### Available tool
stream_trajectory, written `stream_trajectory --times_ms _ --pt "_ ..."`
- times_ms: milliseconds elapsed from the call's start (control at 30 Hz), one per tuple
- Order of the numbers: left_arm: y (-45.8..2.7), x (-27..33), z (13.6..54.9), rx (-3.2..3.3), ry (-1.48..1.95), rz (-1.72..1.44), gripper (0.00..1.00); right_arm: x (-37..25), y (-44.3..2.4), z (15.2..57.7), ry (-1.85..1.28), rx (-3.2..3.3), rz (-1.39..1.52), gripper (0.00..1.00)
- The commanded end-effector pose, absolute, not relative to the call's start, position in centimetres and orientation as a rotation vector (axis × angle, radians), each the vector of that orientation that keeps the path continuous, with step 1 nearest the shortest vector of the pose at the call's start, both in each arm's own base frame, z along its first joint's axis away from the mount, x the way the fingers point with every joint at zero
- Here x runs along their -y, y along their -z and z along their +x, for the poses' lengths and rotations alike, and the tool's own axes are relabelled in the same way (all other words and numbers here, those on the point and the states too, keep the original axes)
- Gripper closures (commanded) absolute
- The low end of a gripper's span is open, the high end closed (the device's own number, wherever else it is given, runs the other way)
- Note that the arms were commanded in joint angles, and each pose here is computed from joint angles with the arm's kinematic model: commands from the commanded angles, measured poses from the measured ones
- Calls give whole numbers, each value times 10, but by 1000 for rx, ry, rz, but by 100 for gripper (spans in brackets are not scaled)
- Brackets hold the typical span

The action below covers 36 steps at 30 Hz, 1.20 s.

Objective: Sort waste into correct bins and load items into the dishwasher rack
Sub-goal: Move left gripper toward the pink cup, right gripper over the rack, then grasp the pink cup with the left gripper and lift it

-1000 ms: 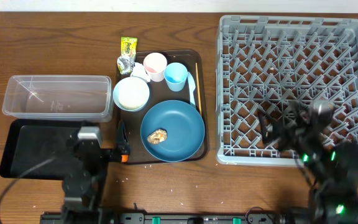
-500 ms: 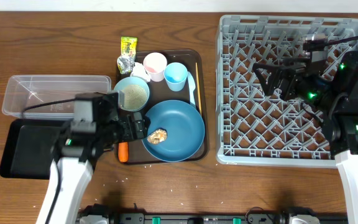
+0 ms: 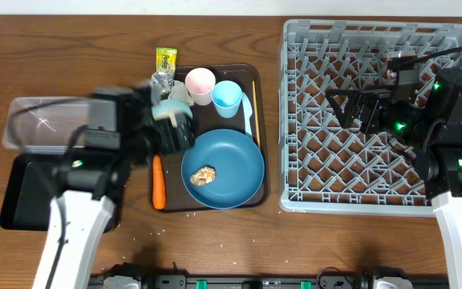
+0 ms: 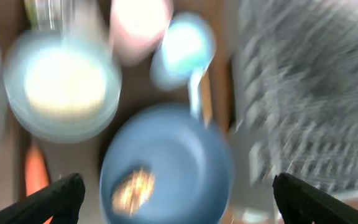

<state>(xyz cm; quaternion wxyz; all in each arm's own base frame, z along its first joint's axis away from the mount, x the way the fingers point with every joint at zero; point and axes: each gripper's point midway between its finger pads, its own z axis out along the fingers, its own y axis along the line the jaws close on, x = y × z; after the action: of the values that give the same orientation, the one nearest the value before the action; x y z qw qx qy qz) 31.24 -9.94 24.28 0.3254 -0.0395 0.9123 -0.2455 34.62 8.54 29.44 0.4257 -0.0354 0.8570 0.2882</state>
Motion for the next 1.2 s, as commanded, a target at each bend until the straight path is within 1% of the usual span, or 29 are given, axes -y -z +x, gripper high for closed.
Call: stream_trajectory --times_ms 0,133,233,333,400,433,567,600,733,833,933,1167 --pt "-290 85 327 -2243 517 -30 2 -90 -290 351 -742 -2168 -69 1" --pt "-296 73 347 -2259 405 -84 2 -99 -268 362 -608 -2234 -75 1" --pt "-280 82 364 -2376 405 -94 2 -112 -258 367 -519 -2267 -70 1" --pt "-262 92 380 -2514 391 -84 2 -121 -250 367 -526 -2302 -16 2" --pt "-249 102 392 -2598 380 -44 2 -121 -241 367 -540 -2339 28 2" --pt "-245 108 398 -2617 383 -14 2 -120 -237 366 -533 -2355 32 3" --pt "-230 130 420 -2626 435 50 2 -113 -222 364 -478 -2410 61 3" --pt "-226 129 425 -2621 418 46 1 -110 -219 364 -455 -2420 72 3" --pt "-215 107 446 -2595 223 -12 2 -103 -213 361 -404 -2446 93 4" --pt "-203 95 460 -2583 116 -42 9 -101 -212 360 -393 -2452 97 4" --pt "-184 97 471 -2599 110 -39 17 -101 -211 360 -393 -2453 97 6" --pt "-134 99 492 -2653 89 -44 22 -102 -208 357 -391 -2470 96 11"
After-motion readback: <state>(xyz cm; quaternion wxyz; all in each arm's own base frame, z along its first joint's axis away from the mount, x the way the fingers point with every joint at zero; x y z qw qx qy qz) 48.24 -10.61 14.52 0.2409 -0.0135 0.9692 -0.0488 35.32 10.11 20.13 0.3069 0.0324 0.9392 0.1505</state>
